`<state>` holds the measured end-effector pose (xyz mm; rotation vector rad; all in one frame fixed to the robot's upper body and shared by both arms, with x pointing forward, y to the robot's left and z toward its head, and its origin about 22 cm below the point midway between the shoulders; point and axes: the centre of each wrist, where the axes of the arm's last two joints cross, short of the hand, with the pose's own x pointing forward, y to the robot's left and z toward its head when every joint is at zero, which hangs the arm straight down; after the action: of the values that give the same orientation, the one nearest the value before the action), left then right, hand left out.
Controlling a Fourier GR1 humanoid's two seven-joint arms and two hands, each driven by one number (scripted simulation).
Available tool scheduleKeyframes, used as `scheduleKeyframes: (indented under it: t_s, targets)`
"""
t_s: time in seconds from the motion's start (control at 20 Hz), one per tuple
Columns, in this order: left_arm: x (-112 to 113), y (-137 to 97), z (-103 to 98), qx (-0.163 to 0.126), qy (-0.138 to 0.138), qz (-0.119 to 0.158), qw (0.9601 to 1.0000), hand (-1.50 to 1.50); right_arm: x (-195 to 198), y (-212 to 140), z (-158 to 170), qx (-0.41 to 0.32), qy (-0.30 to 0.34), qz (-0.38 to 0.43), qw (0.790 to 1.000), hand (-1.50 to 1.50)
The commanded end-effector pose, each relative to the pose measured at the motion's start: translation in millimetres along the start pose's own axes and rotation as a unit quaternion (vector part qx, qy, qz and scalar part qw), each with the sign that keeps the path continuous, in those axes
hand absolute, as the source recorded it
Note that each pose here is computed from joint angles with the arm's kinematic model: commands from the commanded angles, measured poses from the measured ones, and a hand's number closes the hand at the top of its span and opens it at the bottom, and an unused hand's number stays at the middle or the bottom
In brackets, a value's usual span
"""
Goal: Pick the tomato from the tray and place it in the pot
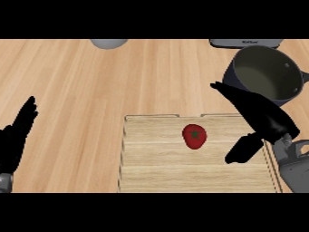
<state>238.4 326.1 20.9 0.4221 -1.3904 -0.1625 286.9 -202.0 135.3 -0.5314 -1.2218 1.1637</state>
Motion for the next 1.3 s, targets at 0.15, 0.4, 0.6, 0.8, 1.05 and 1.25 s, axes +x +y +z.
scheduleKeyframes:
  t_s: [0.15,0.4,0.6,0.8,1.05,1.25]
  targets:
    - [3,2,7,0.001,0.003,-0.002,1.0,0.0,48,13,-30,0.139,0.057,0.064,0.987,-1.5]
    - [-14,19,5,0.006,0.007,0.007,0.9999,0.0,65,14,-42,0.17,0.062,0.062,0.982,-1.5]
    - [3,4,16,0.005,0.002,0.008,1.0,0.0,65,31,-56,0.175,0.08,0.082,0.978,-1.5]
    - [-2,7,6,0.005,0.008,-0.004,0.9999,0.0,67,46,-56,0.18,0.091,0.101,0.974,-1.5]
    - [-14,-1,11,0.008,0.002,0.005,1.0,0.0,74,36,-83,0.187,0.1,0.103,0.972,-1.5]
    - [-18,3,7,0.011,0.003,0.004,0.9999,0.0,77,49,-77,0.193,0.114,0.113,0.968,-1.5]
